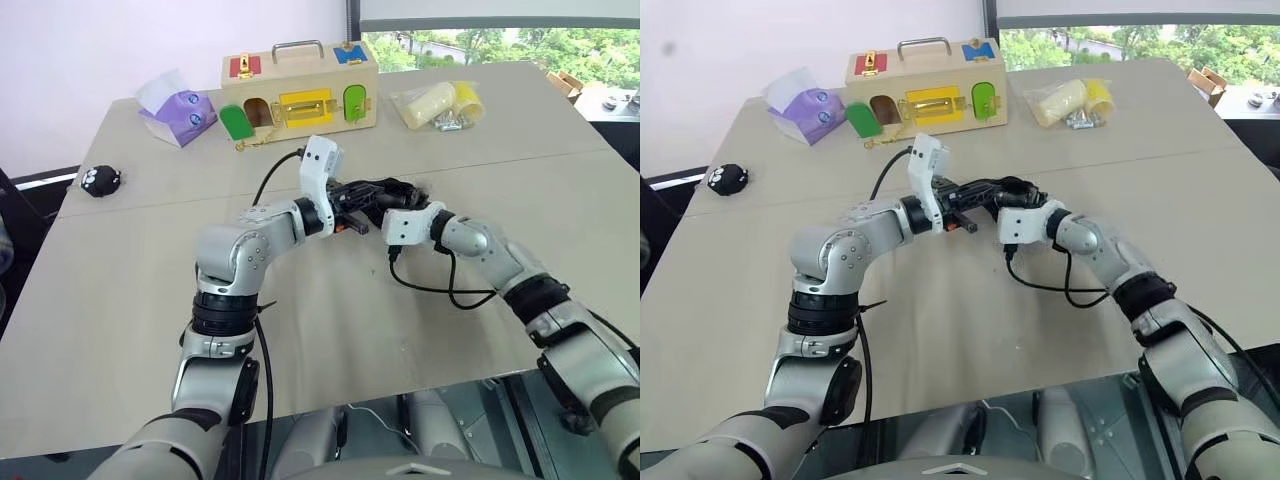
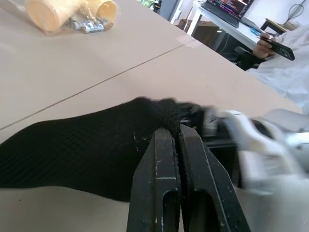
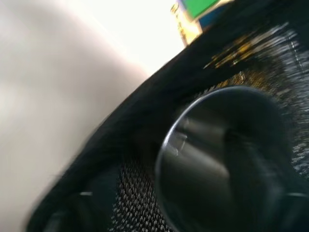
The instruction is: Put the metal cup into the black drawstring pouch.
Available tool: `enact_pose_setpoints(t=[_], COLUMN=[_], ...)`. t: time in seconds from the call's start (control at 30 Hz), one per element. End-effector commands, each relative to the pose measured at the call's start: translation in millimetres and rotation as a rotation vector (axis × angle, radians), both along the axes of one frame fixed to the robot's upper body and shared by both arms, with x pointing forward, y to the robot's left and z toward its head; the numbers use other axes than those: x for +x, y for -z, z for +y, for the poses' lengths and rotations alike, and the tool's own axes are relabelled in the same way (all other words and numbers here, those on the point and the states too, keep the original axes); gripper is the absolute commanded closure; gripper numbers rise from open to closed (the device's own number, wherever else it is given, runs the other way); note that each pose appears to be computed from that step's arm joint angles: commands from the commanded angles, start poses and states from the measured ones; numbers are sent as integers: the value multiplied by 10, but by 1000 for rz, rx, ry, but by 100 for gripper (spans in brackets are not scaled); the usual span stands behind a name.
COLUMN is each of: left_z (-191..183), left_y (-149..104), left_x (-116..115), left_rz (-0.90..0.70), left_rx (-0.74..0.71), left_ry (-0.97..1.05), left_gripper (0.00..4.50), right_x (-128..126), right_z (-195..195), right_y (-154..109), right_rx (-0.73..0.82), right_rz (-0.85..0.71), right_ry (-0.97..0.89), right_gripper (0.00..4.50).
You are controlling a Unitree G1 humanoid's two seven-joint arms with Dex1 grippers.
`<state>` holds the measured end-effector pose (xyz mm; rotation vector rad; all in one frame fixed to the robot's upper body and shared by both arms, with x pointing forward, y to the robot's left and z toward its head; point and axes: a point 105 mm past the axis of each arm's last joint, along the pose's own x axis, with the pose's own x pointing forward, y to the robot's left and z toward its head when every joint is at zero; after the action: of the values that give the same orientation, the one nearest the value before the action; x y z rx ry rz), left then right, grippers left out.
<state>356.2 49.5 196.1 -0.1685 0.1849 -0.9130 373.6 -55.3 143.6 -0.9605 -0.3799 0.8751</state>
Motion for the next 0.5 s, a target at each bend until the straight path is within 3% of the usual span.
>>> enact_pose_setpoints(t=[0.03, 0.17, 0.3, 0.4, 0.5], left_z=[62, 57, 39, 39, 39], left_y=[-217, -185, -181, -174, -159], left_x=[24, 31, 31, 27, 21], left_rz=[-81, -72, -70, -68, -65], left_rx=[-27, -19, -22, -23, -22], left_ry=[-22, -21, -16, -15, -12], left_gripper=[450, 450, 450, 450, 450], right_x=[-226, -555, -606, -540, -512], right_z=[-209, -352, -671, -893, -939], right_y=[-257, -402, -653, -530, -246], right_rx=[162, 361, 623, 608, 486], right_rz=[125, 358, 471, 493, 537], right_ry=[-31, -77, -17, 96, 162], right_gripper=[28, 28, 28, 28, 28])
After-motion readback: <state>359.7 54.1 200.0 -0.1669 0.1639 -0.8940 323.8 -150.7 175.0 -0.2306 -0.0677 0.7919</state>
